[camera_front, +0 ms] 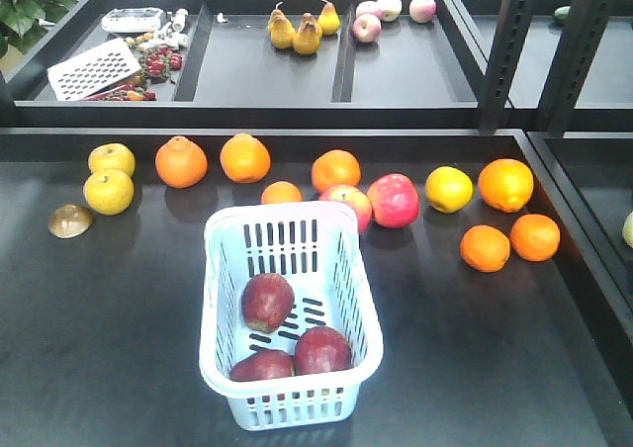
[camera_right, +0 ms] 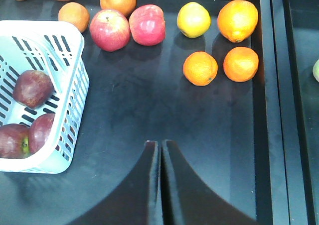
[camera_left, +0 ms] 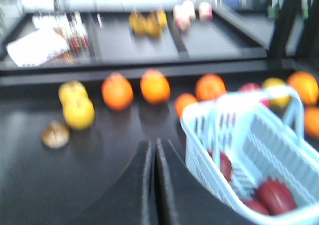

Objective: Pick three apples into basket with both arms

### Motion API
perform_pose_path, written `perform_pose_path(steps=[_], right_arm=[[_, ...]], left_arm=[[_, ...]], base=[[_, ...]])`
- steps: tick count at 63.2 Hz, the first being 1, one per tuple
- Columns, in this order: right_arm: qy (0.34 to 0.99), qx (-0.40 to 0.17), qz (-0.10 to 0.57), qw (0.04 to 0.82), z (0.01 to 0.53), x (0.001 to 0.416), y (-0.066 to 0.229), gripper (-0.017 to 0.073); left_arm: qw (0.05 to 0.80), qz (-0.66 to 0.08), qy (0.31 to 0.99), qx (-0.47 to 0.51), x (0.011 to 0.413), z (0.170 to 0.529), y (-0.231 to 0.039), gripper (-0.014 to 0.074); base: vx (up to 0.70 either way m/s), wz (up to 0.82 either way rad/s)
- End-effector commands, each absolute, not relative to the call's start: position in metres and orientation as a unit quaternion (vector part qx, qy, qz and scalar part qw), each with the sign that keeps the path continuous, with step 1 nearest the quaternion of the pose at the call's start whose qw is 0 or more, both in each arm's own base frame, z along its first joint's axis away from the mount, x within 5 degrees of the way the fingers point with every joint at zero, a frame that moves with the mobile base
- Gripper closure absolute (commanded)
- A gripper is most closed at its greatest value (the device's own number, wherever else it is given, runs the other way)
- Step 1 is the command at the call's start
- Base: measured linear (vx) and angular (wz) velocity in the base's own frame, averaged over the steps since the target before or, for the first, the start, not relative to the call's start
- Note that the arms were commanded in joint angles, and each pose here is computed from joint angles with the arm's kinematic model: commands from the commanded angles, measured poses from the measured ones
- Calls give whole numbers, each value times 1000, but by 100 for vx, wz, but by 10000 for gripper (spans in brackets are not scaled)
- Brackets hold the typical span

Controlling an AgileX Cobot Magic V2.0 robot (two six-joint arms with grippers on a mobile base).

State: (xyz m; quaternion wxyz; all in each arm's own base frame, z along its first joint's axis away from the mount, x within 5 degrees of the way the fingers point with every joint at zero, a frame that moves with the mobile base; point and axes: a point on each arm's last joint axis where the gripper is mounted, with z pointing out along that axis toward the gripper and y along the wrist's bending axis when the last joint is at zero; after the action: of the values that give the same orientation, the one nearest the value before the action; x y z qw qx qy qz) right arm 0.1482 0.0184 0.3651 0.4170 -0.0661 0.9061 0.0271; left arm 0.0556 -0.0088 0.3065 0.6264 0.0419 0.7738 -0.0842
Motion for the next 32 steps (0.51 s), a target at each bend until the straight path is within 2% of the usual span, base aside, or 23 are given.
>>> perform_pose_path(steps=[1, 13, 24, 32], right_arm=[[885, -67, 21, 461, 378, 150, 17, 568], [885, -67, 21, 461, 378, 150, 17, 568], [885, -67, 21, 460, 378, 149, 17, 568], [885, -67, 21, 461, 379, 149, 17, 568]], left_arm=[[704, -84, 705, 28, 51, 299, -7, 600], [735, -74, 674, 5, 45, 246, -4, 600], [718, -73, 693, 6, 55, 203, -6, 600], [712, -73, 698, 5, 55, 199, -6, 600]], base=[[0, 0], [0, 0], [0, 0], [0, 0]])
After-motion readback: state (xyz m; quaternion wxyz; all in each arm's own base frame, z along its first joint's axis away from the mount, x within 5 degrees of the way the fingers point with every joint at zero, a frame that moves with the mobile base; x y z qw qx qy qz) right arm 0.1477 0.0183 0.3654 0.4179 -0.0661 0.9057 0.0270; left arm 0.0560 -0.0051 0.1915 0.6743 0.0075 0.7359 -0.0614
